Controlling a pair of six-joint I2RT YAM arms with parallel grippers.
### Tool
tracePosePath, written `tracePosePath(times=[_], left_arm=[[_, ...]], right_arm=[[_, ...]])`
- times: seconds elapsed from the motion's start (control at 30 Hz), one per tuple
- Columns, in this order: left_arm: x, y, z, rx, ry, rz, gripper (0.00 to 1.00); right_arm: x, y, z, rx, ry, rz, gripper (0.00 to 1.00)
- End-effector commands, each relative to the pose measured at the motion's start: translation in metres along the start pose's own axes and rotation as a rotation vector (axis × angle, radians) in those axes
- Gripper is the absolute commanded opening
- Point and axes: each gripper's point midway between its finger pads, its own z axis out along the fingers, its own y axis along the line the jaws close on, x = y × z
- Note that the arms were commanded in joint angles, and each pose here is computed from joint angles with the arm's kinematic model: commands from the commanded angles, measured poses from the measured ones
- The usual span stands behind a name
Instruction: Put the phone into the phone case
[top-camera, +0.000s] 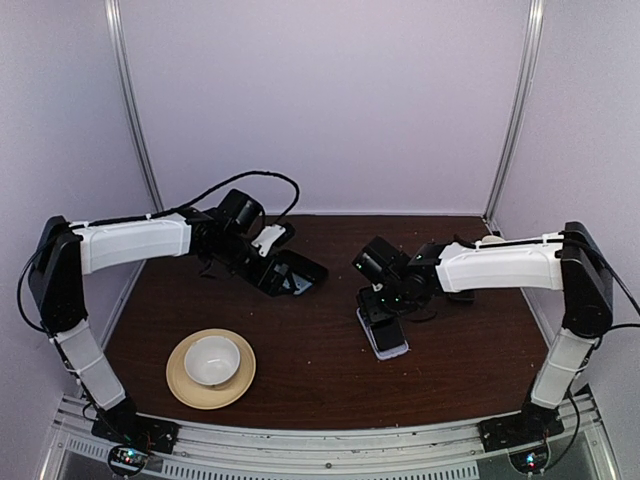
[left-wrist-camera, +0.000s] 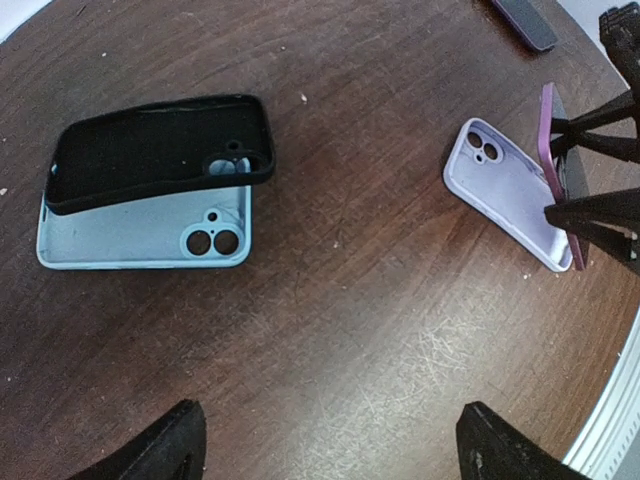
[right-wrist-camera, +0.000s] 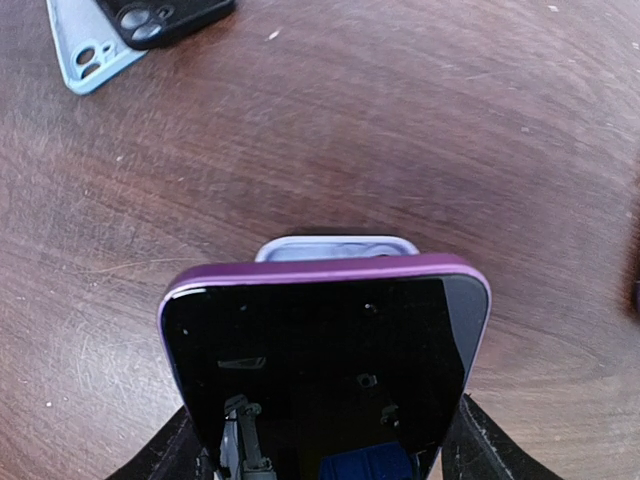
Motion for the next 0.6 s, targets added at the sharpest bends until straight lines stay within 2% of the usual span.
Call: tracePosePath(times=[0.0,0.57], left_arm=[[-0.005,-0.006,-0.006,0.012,-0.024,0.004,0.91],[-0.003,-0.008,0.0,0.033,-0.01,0.009,0.91]], right_arm=[[-0.017,0.012,-0.003,-0.015,-0.054,-0.014,0.28],[-0.001,0.004,0.021,0.056,-0.008,-0.06,0.27]])
